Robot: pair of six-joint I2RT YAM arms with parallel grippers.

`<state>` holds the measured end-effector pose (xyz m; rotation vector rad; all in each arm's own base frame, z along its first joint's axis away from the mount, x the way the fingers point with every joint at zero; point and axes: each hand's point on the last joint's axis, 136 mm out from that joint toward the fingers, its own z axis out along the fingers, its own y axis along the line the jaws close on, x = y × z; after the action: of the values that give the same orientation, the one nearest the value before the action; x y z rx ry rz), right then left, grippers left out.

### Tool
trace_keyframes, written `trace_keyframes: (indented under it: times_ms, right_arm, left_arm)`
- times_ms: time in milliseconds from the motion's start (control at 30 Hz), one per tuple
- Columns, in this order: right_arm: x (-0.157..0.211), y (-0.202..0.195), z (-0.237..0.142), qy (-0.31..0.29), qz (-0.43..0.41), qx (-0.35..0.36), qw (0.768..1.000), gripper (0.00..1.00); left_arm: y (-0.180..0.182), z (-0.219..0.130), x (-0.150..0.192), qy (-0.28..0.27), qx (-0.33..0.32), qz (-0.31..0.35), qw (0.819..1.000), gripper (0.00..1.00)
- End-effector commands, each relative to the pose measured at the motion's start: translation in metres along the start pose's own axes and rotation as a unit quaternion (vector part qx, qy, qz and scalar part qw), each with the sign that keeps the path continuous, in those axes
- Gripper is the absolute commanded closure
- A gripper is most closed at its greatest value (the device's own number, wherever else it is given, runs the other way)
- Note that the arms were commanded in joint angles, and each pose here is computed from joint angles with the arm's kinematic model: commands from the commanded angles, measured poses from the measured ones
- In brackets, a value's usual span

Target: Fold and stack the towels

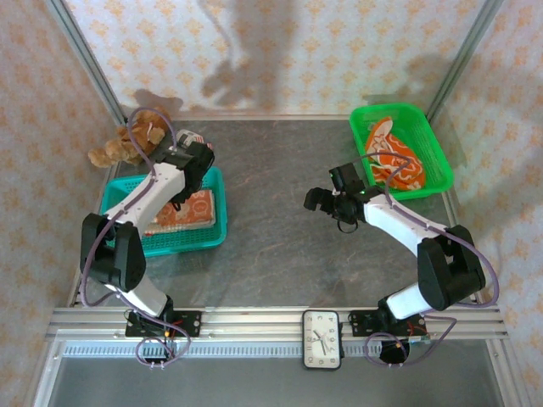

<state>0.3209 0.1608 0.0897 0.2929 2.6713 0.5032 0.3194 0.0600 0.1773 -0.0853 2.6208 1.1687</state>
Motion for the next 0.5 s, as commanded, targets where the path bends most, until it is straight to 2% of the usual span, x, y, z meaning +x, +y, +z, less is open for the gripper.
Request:
trace_keyframes:
  times_ms: [0,133,267,467]
  right_arm:
    - [-0.009,0.007,-0.002,-0.014,-0.008,-0.005,1.0,0.01]
    - [-0.01,0.007,-0.005,-0.019,-0.005,-0.006,1.0,0.01]
    - [-0.017,0.009,-0.01,-0.031,-0.005,-0.001,1.0,0.01]
    - [-0.053,0.005,-0.033,-0.089,-0.001,0.052,0.995,0.01]
  left_arm:
    - [0.015,-0.002,-0.004,0.003,-0.028,-0.006,1.0,0.43]
    - [0.014,-0.003,-0.006,0.004,-0.023,-0.009,1.0,0.38]
    - [0.009,-0.009,-0.009,0.007,0.012,-0.022,1.0,0.33]
    - [-0.008,-0.036,-0.017,-0.017,0.138,-0.082,0.987,0.26]
